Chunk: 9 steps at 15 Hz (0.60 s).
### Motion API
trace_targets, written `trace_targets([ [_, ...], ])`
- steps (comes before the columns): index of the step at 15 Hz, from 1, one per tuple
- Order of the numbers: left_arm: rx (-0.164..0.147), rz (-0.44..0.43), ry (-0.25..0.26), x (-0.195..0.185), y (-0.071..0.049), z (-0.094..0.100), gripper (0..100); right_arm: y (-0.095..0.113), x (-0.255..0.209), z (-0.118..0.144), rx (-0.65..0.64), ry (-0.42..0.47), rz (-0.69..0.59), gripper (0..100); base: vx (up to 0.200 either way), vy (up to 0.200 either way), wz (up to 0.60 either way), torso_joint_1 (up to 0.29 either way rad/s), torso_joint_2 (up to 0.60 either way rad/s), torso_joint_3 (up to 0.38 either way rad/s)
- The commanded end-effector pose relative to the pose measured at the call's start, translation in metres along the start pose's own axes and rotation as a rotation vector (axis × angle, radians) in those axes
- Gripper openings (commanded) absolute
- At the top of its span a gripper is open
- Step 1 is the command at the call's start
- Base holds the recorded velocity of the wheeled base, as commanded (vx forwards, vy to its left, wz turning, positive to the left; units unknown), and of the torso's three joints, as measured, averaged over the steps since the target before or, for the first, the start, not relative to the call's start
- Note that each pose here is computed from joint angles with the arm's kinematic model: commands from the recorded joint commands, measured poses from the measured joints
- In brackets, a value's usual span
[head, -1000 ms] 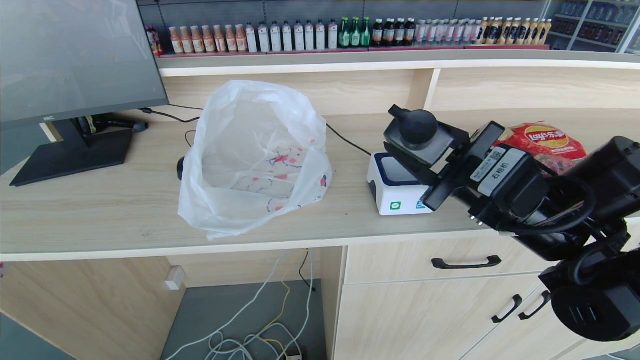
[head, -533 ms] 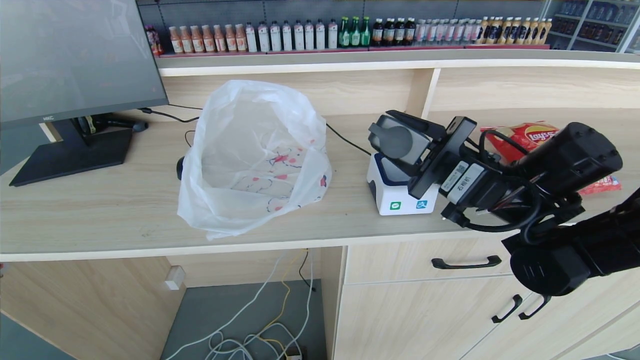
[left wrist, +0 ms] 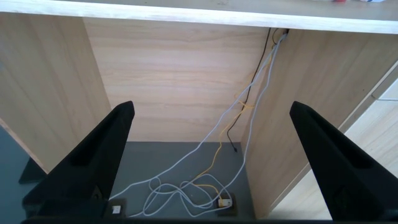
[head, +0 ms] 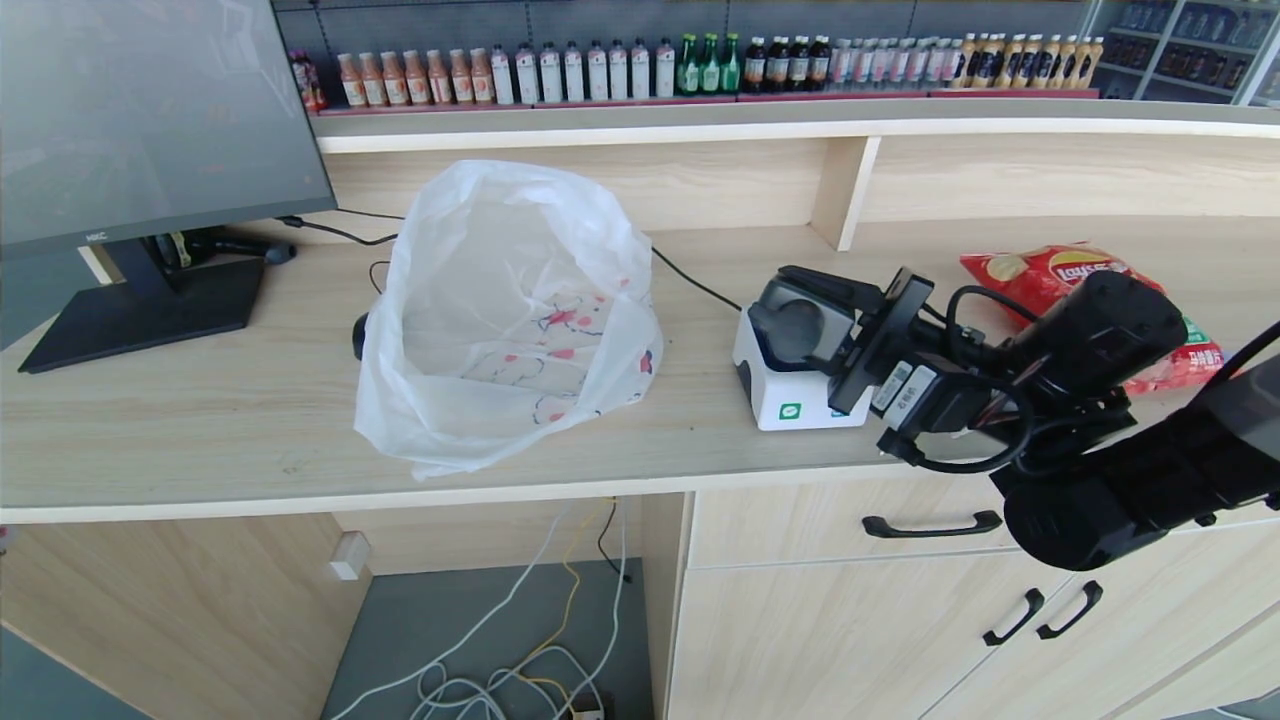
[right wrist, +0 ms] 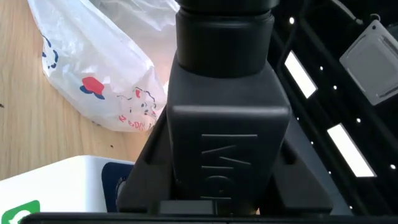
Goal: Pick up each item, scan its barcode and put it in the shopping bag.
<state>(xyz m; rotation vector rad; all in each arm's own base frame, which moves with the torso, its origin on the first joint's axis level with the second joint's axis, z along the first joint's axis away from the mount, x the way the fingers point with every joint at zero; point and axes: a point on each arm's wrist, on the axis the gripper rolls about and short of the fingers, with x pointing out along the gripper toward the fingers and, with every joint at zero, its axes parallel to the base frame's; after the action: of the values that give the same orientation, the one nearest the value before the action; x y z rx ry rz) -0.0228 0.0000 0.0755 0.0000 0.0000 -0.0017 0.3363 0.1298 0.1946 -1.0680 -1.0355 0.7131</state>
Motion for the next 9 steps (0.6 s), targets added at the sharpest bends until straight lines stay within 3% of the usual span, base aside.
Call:
trace_targets([
  [1, 0.000, 0.000, 0.000, 0.000, 0.000, 0.000, 100, 0.006, 0.000, -0.003, 0.003, 0.004, 0.010, 0, 0.000, 0.000, 0.00, 0.000, 0.00, 0.000],
  [9, -0.002, 0.000, 0.000, 0.000, 0.000, 0.000, 100, 0.017, -0.004, -0.009, 0.026, 0.023, 0.034, 0, 0.000, 0.000, 0.00, 0.000, 0.00, 0.000],
])
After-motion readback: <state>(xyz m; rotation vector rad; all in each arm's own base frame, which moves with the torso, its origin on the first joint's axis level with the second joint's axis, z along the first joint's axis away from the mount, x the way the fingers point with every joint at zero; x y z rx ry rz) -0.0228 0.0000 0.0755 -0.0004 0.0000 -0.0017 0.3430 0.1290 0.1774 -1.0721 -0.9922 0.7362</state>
